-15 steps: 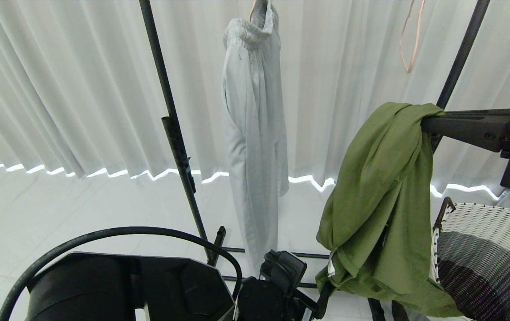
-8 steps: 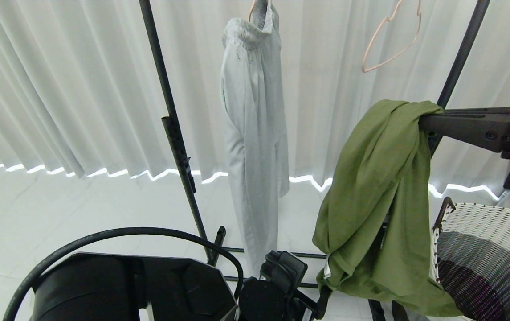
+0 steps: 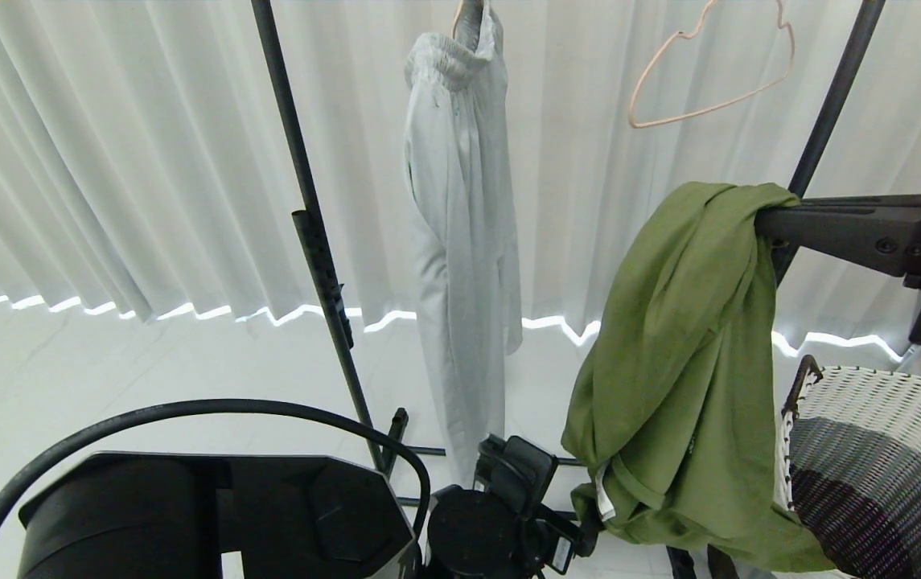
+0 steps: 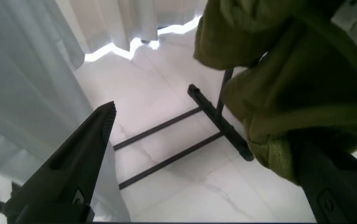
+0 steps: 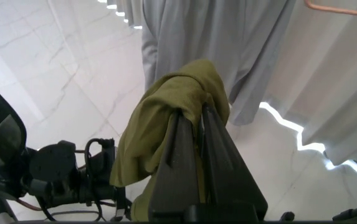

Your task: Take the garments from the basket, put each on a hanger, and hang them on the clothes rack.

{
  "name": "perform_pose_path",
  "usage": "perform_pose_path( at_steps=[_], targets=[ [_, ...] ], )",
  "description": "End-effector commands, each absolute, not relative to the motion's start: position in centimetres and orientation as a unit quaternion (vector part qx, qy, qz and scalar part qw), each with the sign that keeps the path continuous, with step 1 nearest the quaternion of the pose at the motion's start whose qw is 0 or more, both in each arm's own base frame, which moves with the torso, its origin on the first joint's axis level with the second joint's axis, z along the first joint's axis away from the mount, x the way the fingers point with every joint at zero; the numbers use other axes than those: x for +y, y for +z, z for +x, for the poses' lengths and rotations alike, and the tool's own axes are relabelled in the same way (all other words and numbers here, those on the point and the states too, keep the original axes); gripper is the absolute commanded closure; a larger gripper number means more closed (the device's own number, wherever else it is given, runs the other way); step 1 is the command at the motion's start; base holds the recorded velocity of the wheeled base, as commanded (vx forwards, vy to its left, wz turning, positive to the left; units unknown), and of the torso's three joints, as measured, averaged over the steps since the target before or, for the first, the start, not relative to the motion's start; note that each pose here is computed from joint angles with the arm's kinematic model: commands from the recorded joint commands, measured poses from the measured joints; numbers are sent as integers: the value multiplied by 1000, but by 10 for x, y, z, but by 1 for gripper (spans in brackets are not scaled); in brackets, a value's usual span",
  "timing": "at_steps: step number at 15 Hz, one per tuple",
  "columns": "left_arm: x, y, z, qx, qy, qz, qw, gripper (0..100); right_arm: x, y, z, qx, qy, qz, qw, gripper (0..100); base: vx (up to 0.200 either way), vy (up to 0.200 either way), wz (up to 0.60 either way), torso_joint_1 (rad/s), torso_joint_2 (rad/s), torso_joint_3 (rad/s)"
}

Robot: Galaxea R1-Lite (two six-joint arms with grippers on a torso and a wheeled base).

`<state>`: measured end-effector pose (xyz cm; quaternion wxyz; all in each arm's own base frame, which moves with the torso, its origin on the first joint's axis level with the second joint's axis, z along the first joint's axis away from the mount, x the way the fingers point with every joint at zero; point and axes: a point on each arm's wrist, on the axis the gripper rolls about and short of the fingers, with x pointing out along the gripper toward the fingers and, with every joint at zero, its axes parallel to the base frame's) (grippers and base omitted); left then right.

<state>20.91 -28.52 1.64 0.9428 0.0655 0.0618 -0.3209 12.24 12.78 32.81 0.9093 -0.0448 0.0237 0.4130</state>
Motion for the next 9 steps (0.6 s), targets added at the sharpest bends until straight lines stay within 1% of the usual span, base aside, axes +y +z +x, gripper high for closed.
perform_pose_path(
  at_steps=[1,2,5,6,8,9],
  targets=[
    [-285,17,209,59,-322,64,943,0,128,329,122,23,413,-44,909,100,0,0,0,0,0,0],
    [-283,15,208,63,-322,67,942,100,128,329,122,23,413,-44,909,100,0,0,0,0,0,0],
    [-278,8,203,80,-322,78,940,100,127,329,122,22,412,-44,910,100,0,0,0,0,0,0],
    [-278,8,203,79,-323,80,940,100,127,329,122,22,412,-44,910,100,0,0,0,0,0,0],
    [-279,8,201,70,-328,109,936,100,125,329,120,19,411,-43,910,100,0,0,0,0,0,0],
    [-280,14,202,59,-329,108,936,100,123,329,119,19,411,-43,911,100,0,0,0,0,0,0]
  ],
)
